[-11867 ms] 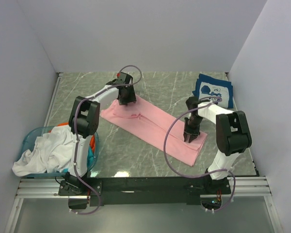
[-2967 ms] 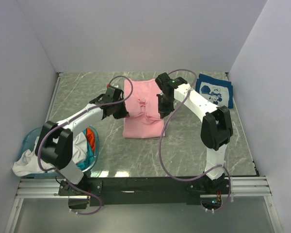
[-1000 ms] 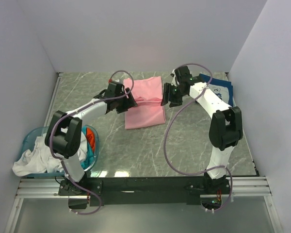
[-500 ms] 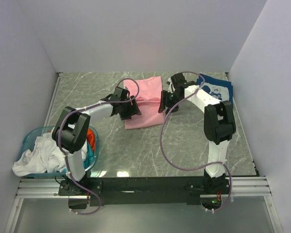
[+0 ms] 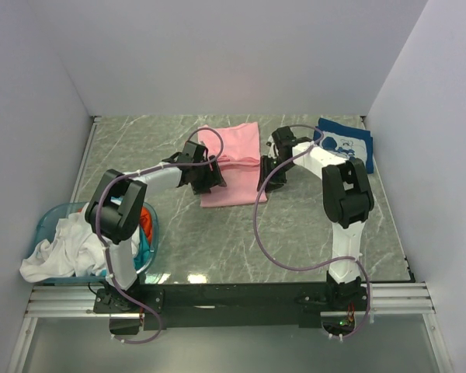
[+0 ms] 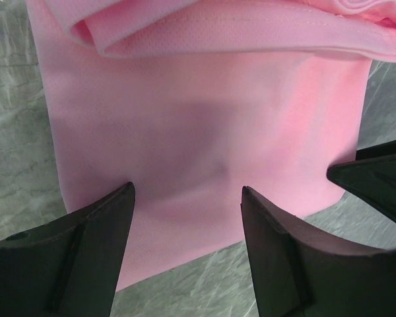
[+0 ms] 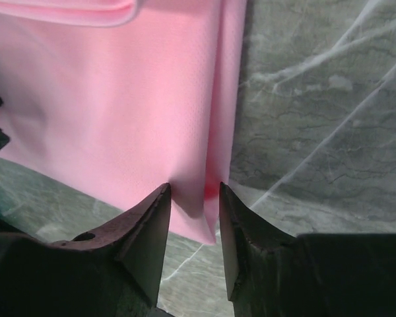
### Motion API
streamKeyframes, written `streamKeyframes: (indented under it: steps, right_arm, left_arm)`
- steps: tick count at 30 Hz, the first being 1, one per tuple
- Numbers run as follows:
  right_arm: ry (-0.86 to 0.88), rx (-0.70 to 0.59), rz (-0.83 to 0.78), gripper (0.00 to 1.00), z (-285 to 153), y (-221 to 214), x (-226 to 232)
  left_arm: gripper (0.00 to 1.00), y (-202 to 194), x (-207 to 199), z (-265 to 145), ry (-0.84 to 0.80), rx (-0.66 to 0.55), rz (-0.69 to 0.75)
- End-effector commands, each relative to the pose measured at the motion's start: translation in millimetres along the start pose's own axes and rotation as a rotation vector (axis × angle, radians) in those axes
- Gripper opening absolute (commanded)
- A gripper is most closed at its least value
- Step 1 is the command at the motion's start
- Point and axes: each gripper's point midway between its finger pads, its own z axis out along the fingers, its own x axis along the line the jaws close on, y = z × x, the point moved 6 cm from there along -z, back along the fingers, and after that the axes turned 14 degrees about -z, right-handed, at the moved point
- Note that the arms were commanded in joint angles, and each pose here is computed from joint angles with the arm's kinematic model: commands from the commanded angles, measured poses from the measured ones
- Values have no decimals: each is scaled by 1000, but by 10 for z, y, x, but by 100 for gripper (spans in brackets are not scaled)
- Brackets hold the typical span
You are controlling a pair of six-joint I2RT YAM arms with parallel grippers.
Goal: Fold and stack the t-shirts
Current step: Fold the tshirt
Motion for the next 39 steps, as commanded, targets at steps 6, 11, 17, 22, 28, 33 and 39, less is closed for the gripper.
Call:
streamKeyframes:
  steps: [6, 11, 17, 22, 28, 33, 39]
  right_arm:
    - [-67, 16, -8, 42, 44, -69, -116]
    - [-71, 27, -2, 42, 4, -103, -108]
    - [-39, -5, -2, 51, -212, -122, 8]
    - [-18, 1, 11, 53, -254, -198, 45]
    - [-16, 49, 31, 52, -156, -256, 19]
    - [-23, 82, 43, 47, -98, -330, -13]
    - [2, 107, 61, 43, -7, -440, -17]
  left_arm:
    - [71, -59, 55, 77, 13, 27, 0]
    - [71, -16, 25, -16, 30, -13, 21]
    - [72, 95, -150, -401, -5, -115, 54]
    - [73, 46, -54, -688, 15, -163, 60]
    - [72, -158, 219, -674, 61, -107, 32]
    - [70, -283, 368, -620, 89, -60, 2]
    - [66, -321, 466, -570, 136, -43, -3]
